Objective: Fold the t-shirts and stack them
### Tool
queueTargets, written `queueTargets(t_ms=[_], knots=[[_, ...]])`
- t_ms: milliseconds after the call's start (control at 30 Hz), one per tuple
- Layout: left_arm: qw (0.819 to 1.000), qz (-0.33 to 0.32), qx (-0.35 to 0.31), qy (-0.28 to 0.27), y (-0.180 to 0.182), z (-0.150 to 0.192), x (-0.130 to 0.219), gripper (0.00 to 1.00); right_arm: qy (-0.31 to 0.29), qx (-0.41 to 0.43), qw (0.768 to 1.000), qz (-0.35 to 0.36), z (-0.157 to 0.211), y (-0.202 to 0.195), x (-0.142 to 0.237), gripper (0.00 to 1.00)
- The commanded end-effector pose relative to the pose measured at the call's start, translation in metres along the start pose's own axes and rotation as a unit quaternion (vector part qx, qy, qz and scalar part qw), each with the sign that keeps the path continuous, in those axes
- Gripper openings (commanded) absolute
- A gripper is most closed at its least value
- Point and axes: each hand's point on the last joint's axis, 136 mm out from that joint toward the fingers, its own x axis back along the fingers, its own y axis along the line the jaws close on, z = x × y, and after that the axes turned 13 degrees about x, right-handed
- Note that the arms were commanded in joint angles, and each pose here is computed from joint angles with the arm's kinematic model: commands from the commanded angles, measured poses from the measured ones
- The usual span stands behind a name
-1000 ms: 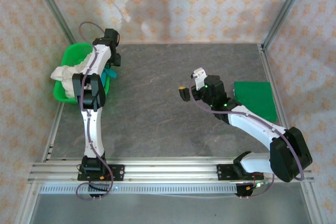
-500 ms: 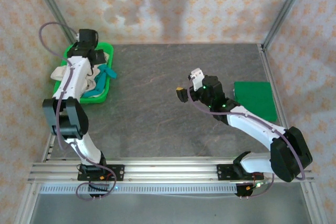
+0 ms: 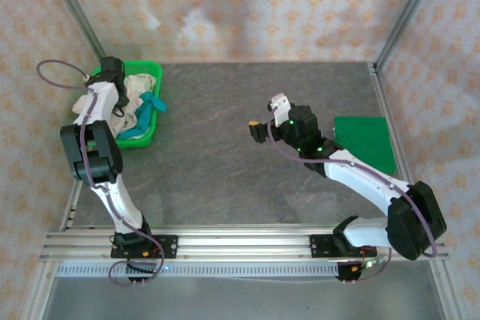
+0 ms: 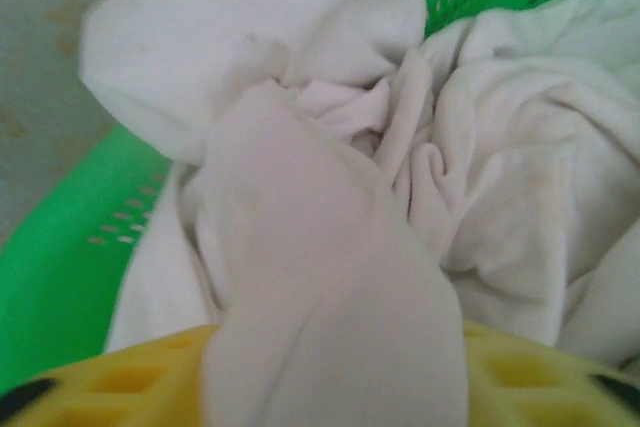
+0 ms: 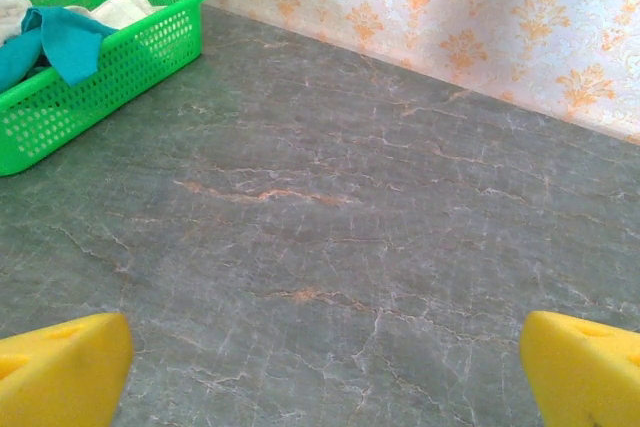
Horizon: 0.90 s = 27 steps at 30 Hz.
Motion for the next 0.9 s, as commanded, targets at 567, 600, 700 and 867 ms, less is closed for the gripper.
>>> queueTargets(t_ms=[567, 600, 700, 867], knots=[[0.958, 0.248, 0.038, -0.136, -0.040, -0.108, 0.225, 0.00, -0.043, -0.010, 0.999, -0.005, -0.031, 0.000, 0.016, 0.99], [0.952, 0.267, 0.030, -0.147, -0.045, -0.108, 0.246, 0.00, -0.043, -0.009, 0.999, -0.004, -0.030, 0.000, 0.016, 0.99], [0.930, 0.322, 0.009, -0.178, -0.059, -0.105, 0.302, 0.00, -0.040, -0.007, 0.999, -0.005, -0.028, 0.001, 0.016, 0.99], [0.892, 0.408, -0.023, -0.192, -0.081, -0.076, 0.383, 0.00, -0.041, -0.004, 0.999, -0.010, -0.028, 0.002, 0.016, 0.99]])
